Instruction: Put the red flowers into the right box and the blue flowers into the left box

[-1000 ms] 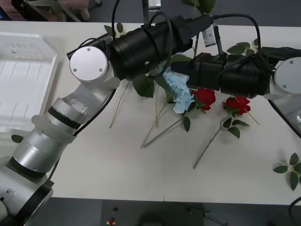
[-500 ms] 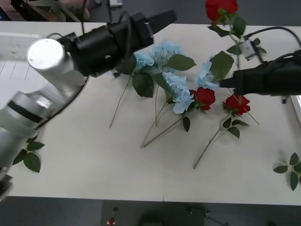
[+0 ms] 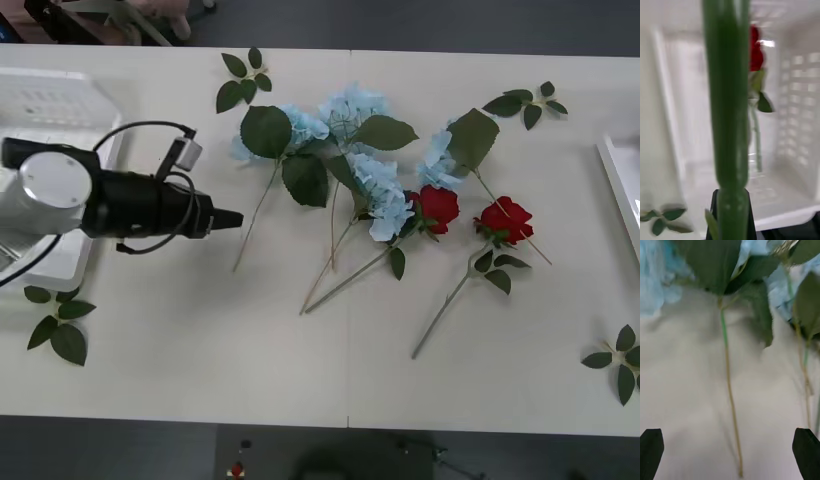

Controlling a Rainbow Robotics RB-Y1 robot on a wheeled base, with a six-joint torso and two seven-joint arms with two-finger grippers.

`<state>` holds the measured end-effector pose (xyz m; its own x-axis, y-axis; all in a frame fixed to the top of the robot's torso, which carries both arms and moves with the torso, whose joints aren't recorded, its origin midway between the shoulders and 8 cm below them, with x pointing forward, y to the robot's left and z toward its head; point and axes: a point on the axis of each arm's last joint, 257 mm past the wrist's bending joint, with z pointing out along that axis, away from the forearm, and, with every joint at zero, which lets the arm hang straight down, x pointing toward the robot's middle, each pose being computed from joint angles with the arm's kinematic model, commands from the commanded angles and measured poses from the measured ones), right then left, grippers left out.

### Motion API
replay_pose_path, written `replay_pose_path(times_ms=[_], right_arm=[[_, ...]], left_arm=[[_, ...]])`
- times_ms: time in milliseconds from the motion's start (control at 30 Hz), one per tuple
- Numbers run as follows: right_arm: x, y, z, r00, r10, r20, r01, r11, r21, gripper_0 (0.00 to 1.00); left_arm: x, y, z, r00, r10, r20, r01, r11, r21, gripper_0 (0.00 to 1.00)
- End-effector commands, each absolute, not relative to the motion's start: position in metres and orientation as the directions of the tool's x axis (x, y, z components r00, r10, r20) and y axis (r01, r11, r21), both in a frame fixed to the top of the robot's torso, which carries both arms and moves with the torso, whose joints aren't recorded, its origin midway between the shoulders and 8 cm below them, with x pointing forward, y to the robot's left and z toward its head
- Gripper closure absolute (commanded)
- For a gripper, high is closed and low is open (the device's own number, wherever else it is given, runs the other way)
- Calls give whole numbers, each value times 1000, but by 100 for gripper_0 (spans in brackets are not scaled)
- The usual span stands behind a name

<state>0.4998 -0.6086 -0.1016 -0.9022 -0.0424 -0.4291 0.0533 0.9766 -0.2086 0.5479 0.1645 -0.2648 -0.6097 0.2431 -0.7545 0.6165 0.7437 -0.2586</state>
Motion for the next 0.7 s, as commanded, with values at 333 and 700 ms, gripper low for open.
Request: replay_pose_path(times_ms=[333,700], right_arm=[[474,-720,-154,-895,-101,-434,153,846,-511,100],[458,-733,-211,-903,-20,-429,236,811,-535,100]], left_arm=[[627,104,-235,-503,377,-778,643,765,-46,0],[633,86,-264,-462,541,-703,671,731,121,32]])
